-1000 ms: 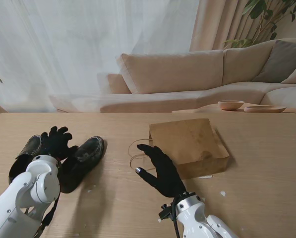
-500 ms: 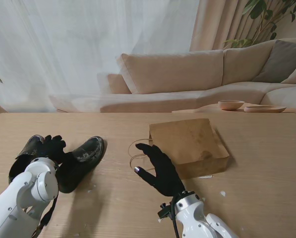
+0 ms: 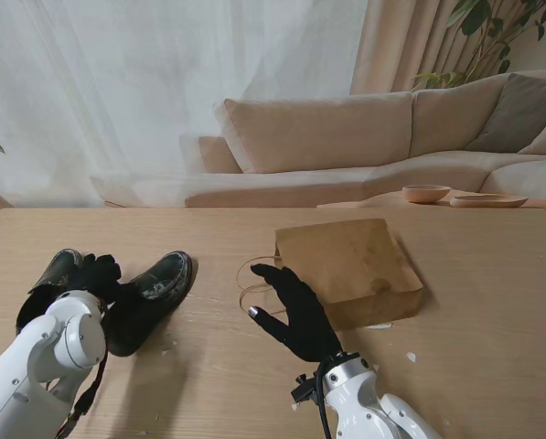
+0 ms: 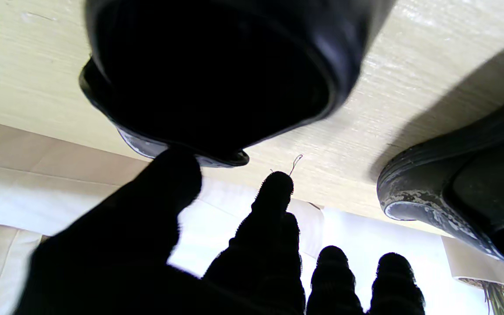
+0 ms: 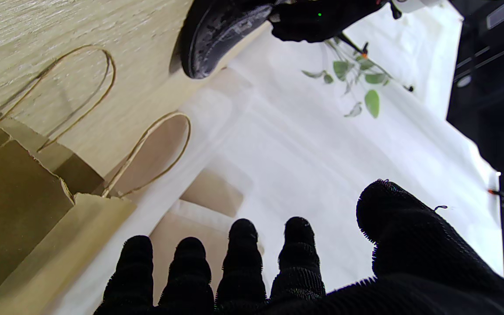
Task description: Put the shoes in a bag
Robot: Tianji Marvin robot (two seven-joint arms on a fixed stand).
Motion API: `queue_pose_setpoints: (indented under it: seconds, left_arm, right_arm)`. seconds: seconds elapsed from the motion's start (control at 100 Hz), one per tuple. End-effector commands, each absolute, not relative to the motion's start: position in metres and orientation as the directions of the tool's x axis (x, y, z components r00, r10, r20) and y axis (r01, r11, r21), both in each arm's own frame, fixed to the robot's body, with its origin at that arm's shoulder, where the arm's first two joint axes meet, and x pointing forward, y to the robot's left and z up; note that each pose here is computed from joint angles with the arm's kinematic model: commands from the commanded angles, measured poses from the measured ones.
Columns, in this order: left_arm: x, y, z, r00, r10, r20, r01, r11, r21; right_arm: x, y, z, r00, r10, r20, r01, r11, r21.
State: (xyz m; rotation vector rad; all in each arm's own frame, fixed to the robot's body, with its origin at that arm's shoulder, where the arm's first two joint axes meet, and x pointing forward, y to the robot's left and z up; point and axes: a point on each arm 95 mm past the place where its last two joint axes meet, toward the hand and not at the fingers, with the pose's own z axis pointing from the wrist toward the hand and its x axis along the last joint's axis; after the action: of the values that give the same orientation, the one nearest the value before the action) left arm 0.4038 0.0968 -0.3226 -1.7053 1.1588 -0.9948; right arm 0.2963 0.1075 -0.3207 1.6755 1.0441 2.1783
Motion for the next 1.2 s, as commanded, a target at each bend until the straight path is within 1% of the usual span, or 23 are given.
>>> queue_pose_setpoints:
  seconds: [0.0,0.13,0.45,0.65,0.79,0.96,1.11,1.19]
  left_arm:
    - [0.4,0.094,-0.321,0.248,-0.957,0.153,-0.32,-0.23,-0.919]
    - [0.399,0.096,-0.32,0.242,-0.961,0.133,-0.341,-0.213,-0.916]
    - [0.396,0.097,-0.331,0.249,-0.966,0.071,-0.411,-0.172,-0.895]
    - [0.395,0.097,-0.332,0.238,-0.97,0.049,-0.432,-0.152,-0.889]
    - [0.396,0.094,-0.336,0.245,-0.968,0.06,-0.411,-0.16,-0.897]
    - [0.398,0.088,-0.344,0.271,-0.957,0.101,-0.402,-0.208,-0.892]
    - [0.401,0.083,-0.35,0.297,-0.945,0.136,-0.37,-0.245,-0.896]
    - [0.403,0.081,-0.35,0.31,-0.937,0.162,-0.329,-0.266,-0.906]
  right_arm:
    - [0.294,0.111,-0.32,-0.334,0.542,0.772,0.266,-0.731,0.628]
    - [0.294,0.112,-0.32,-0.333,0.542,0.771,0.266,-0.731,0.629]
    - [0.293,0.112,-0.319,-0.335,0.541,0.771,0.263,-0.732,0.628]
    - [0.293,0.112,-0.319,-0.335,0.542,0.771,0.259,-0.734,0.628]
    - [0.293,0.112,-0.319,-0.335,0.541,0.772,0.262,-0.733,0.628]
    - [0.292,0.112,-0.319,-0.333,0.539,0.773,0.264,-0.734,0.626]
    - [0.292,0.112,-0.319,-0.332,0.54,0.773,0.263,-0.734,0.626]
    - [0.292,0.111,-0.319,-0.33,0.541,0.774,0.26,-0.736,0.625]
